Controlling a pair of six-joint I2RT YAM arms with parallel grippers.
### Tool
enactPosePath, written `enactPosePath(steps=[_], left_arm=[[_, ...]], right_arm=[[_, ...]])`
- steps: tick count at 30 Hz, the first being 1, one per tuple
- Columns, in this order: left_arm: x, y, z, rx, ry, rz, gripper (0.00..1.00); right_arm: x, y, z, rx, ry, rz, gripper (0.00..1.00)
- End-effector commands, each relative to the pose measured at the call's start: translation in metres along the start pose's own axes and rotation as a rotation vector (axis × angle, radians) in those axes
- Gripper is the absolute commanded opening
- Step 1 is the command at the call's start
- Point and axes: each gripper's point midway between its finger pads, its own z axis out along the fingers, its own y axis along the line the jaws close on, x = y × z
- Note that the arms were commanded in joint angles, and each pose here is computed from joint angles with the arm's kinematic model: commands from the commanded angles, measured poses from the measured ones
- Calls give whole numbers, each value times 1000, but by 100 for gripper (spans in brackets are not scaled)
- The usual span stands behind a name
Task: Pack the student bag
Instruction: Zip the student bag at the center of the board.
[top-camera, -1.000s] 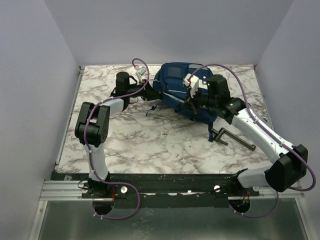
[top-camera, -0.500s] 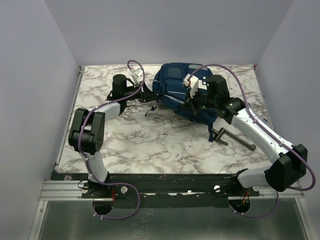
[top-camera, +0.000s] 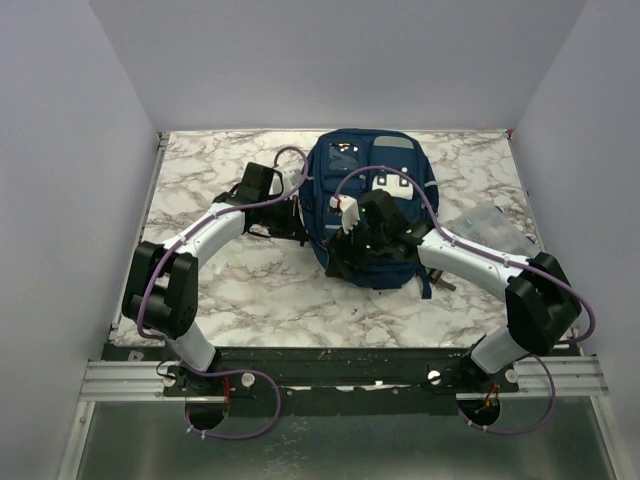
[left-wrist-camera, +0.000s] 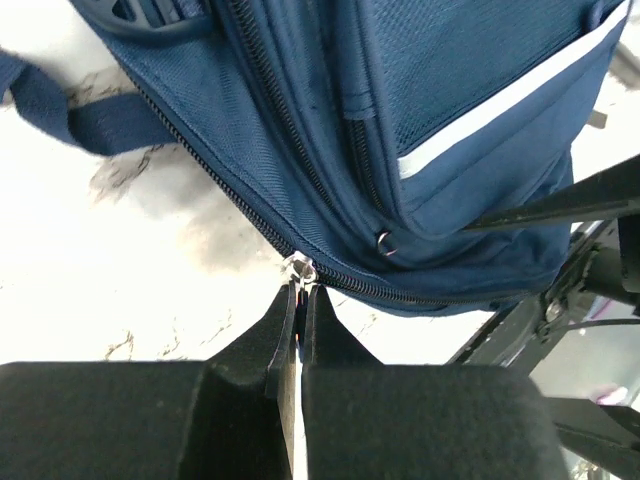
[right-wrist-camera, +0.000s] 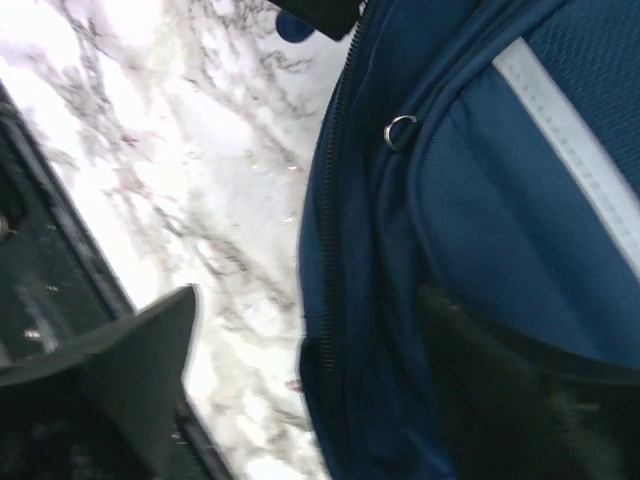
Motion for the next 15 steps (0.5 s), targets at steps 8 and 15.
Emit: enactPosePath(steps=[8,15], left_arm=[[40,-2,-17,-51,18,-2,0],[49,-25,-14,106,-56,-68,0]], right_arm=[[-73,-39,18,292,-212,672,98],[-63,-60,61,310,-292,847,66]])
